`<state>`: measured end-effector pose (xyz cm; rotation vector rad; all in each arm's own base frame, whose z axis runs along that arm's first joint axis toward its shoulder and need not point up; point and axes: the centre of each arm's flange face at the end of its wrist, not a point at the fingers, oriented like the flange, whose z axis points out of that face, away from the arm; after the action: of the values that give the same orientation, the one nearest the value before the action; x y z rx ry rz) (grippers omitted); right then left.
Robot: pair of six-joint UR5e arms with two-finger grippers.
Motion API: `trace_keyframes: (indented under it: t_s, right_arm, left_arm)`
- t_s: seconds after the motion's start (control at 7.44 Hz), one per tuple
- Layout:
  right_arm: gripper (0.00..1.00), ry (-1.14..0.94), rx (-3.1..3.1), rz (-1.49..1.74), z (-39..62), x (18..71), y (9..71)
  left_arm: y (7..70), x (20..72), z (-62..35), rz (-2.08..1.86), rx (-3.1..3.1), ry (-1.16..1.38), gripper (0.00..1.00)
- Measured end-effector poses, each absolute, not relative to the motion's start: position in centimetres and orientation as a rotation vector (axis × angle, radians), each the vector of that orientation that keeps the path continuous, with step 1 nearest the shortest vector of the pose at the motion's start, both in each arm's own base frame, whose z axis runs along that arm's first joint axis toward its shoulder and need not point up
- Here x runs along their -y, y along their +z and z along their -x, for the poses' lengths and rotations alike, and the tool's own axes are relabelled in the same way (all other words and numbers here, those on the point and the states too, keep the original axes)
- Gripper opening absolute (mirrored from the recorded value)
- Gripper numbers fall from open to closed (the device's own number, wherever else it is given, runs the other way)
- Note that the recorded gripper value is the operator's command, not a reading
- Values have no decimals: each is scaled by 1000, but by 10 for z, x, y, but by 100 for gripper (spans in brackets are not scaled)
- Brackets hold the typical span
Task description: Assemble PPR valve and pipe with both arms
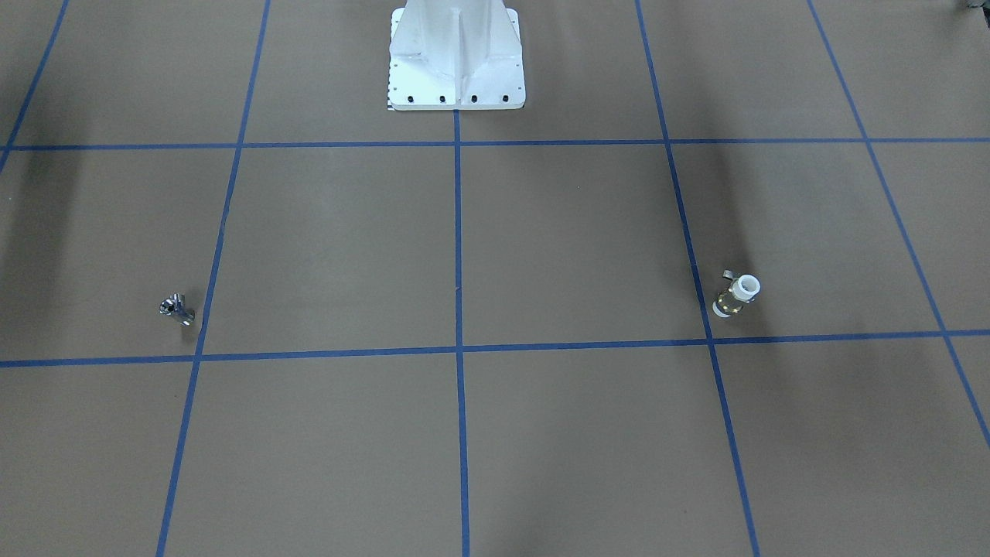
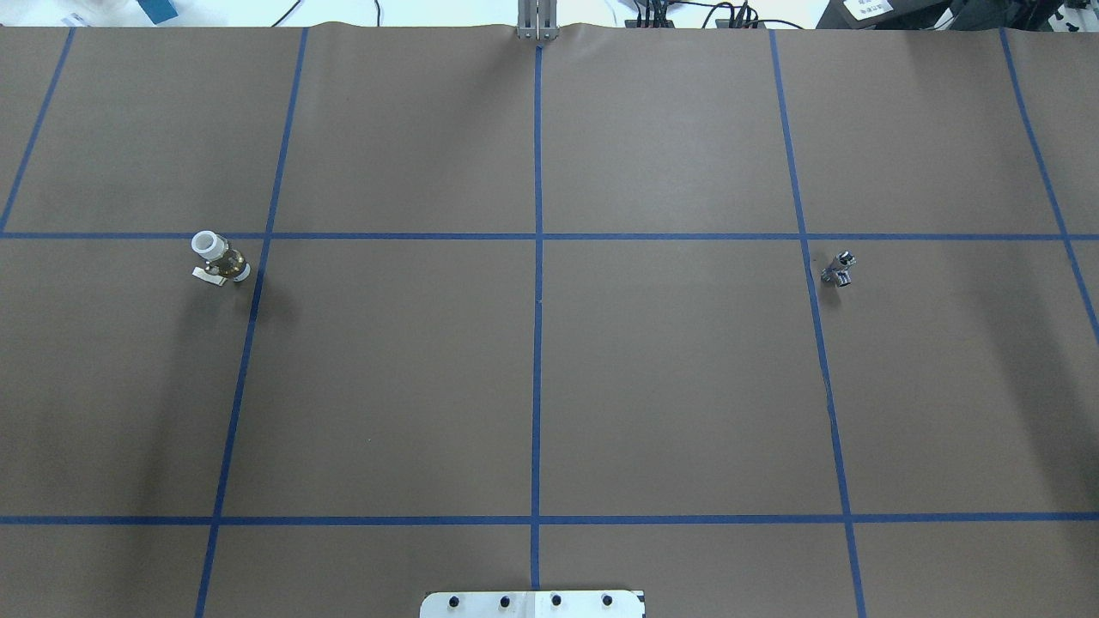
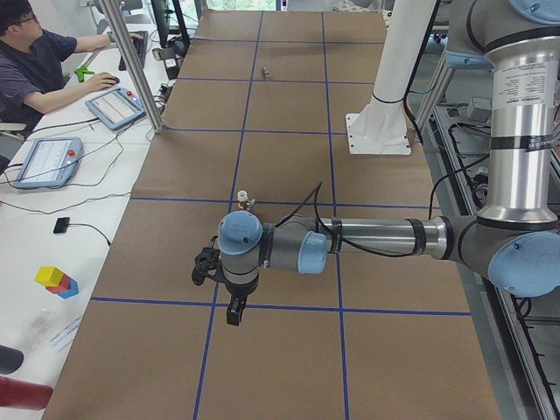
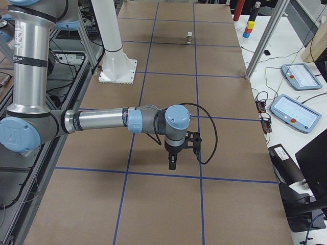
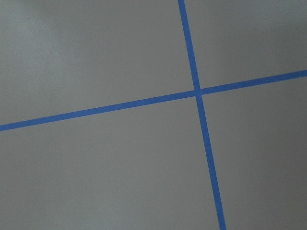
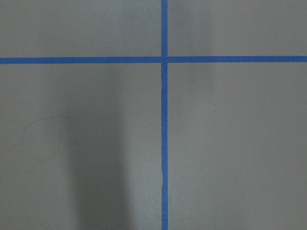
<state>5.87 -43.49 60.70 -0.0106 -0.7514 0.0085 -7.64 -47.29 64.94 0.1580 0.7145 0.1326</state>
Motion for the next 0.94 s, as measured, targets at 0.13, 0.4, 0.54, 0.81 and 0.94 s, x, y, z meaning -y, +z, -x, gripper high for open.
trace_keyframes:
  t_s: [0.13, 0.4, 0.54, 0.81, 0.94]
  right_arm:
    - [100, 8, 752, 10, -59, 435, 607]
    - [100, 8, 753, 10, -58, 435, 607]
    - [100, 7, 753, 10, -58, 435, 607]
    - [100, 6, 754, 7, -58, 435, 605]
    - [100, 5, 754, 4, -58, 435, 604]
  left_arm:
    - [648, 473, 76, -162, -714, 135, 100]
    - [647, 473, 76, -166, -714, 140, 100]
    - [648, 473, 77, -165, -714, 139, 100]
    - [648, 472, 77, -163, -715, 137, 100]
    - [645, 473, 76, -175, -717, 142, 100]
